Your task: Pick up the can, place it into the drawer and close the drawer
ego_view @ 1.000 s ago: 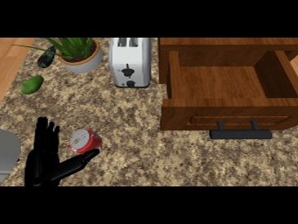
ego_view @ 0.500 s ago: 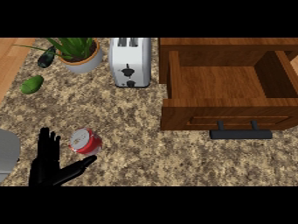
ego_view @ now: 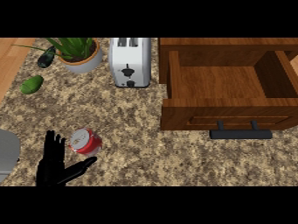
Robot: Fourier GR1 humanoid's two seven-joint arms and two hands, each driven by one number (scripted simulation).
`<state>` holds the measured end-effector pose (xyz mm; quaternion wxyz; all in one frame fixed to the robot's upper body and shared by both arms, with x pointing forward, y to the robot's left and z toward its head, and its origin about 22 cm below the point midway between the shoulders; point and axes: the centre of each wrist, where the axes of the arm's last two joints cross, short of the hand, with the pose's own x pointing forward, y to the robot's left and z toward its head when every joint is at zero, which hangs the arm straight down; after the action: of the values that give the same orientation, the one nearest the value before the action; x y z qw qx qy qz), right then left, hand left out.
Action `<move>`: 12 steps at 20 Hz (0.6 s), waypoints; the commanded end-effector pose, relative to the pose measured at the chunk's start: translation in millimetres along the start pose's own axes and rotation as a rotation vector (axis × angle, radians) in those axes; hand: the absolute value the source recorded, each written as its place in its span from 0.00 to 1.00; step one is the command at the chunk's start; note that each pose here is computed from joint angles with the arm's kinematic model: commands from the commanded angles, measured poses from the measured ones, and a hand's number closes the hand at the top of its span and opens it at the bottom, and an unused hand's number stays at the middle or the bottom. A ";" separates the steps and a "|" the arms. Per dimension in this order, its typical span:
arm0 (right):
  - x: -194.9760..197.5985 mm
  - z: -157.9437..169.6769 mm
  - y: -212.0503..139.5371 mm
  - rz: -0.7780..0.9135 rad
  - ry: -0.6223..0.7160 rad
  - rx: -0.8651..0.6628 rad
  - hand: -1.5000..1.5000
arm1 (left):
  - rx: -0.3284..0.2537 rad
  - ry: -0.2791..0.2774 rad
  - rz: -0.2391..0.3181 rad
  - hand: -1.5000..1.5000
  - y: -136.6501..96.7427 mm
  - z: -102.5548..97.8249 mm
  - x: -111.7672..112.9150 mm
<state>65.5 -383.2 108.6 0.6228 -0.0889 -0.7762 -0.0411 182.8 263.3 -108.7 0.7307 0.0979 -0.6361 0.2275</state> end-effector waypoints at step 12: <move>11.2 3.1 9.9 -0.002 0.014 0.012 0.00 | -0.025 0.005 0.124 1.00 -30.1 -18.9 -22.5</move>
<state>65.4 -382.1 113.2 0.6263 -0.0867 -0.7736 -0.0416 204.0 247.4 -130.8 0.7277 0.0591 -0.6335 0.2560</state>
